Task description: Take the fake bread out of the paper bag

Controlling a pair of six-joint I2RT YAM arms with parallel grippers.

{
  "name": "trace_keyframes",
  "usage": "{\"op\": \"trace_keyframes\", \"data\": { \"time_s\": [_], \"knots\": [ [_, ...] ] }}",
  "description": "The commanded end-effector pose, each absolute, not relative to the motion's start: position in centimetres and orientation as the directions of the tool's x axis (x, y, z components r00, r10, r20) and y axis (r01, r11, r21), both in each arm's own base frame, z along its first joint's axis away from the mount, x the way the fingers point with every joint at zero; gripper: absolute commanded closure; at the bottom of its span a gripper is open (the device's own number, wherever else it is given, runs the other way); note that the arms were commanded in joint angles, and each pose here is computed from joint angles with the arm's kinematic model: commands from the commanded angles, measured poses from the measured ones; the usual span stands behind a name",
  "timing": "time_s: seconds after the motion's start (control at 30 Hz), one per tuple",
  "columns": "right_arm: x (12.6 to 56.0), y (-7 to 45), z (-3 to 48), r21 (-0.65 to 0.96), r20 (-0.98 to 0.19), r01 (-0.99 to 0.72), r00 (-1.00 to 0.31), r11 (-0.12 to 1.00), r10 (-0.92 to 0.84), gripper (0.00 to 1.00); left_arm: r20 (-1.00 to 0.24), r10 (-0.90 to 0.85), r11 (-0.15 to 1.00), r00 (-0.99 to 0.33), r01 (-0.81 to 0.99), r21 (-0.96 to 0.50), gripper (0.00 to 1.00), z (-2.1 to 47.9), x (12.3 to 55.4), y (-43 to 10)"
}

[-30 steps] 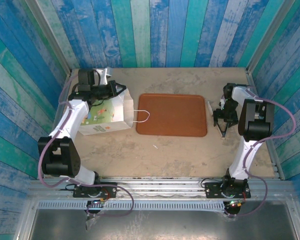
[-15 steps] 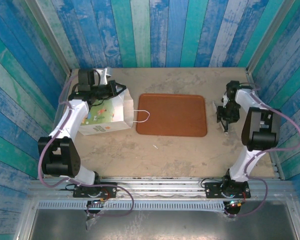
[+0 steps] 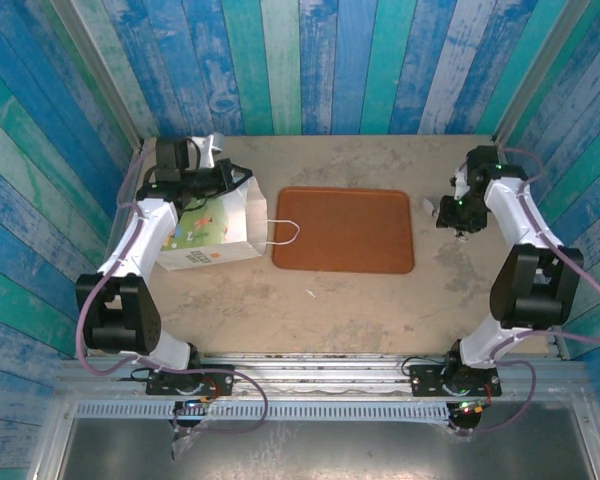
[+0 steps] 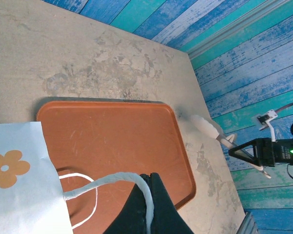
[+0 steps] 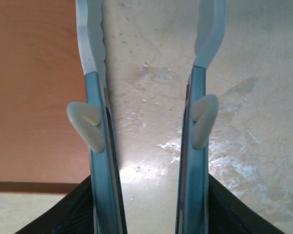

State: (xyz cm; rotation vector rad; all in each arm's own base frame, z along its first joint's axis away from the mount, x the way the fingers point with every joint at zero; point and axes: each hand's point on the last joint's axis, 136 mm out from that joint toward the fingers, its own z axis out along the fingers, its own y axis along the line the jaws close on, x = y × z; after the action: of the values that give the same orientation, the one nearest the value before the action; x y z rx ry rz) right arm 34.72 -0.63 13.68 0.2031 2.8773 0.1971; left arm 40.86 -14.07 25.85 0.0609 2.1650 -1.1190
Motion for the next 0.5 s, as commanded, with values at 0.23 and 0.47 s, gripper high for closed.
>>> {"op": "trace_keyframes", "data": {
  "time_s": [0.23,0.47],
  "knots": [
    [34.2,8.4,21.6,0.458,-0.434,-0.148,-0.898,0.876,0.075,0.49,-0.676,-0.247,0.623,-0.694,0.420,-0.660,1.00,30.1,39.9,-14.0],
    [31.7,18.5,22.9,0.521,-0.508,-0.425,-0.851,0.741,-0.132,0.49,-0.701,-0.177,0.648,-0.691,0.454,-0.611,1.00,31.4,37.5,-13.8]
  ]
}}
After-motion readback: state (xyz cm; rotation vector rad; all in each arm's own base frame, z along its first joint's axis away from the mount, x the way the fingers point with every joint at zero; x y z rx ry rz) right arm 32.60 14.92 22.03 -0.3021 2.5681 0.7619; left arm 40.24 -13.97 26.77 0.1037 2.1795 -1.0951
